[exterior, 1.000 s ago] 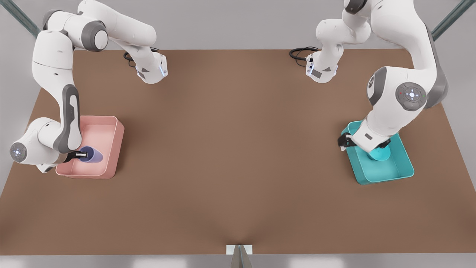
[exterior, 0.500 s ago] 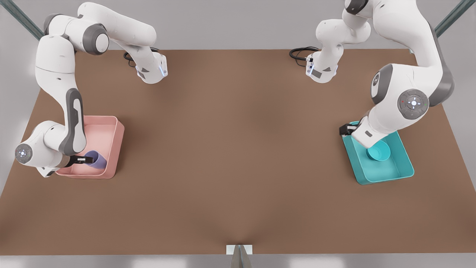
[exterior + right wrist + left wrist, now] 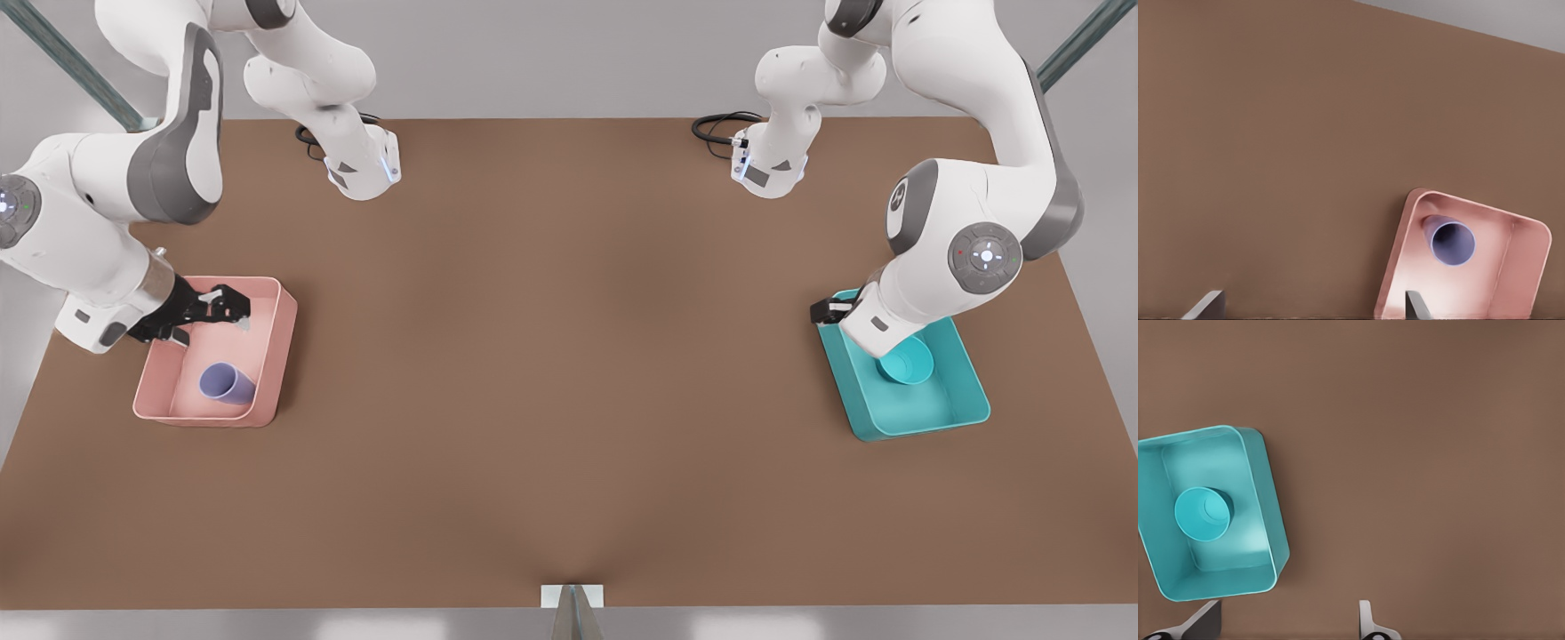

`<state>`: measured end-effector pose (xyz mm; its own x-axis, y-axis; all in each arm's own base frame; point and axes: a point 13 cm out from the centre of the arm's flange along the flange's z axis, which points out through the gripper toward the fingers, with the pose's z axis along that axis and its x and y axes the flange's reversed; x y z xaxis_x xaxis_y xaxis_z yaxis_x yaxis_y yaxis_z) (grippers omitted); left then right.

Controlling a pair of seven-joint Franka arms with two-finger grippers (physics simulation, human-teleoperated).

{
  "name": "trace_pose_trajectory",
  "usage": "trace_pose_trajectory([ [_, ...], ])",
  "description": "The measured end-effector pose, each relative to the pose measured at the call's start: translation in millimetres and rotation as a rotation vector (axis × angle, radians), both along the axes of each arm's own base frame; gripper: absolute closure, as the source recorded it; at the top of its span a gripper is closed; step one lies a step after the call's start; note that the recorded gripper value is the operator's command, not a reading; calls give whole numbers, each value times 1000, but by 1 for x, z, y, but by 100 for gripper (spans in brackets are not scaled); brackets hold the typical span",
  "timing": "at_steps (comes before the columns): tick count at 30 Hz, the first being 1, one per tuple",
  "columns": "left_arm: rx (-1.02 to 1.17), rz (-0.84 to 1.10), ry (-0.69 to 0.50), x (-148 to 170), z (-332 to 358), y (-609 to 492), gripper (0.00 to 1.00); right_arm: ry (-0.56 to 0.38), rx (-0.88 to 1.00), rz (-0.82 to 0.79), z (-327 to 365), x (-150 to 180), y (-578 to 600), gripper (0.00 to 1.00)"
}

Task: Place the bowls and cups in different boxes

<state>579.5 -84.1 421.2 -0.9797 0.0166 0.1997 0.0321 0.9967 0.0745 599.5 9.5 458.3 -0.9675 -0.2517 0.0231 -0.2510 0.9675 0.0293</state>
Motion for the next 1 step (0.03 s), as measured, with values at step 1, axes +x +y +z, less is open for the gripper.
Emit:
trace_pose_trajectory([
  [1, 0, 0, 0, 0, 0, 0, 0, 25, -8, -19, -4, -6, -4, 0],
])
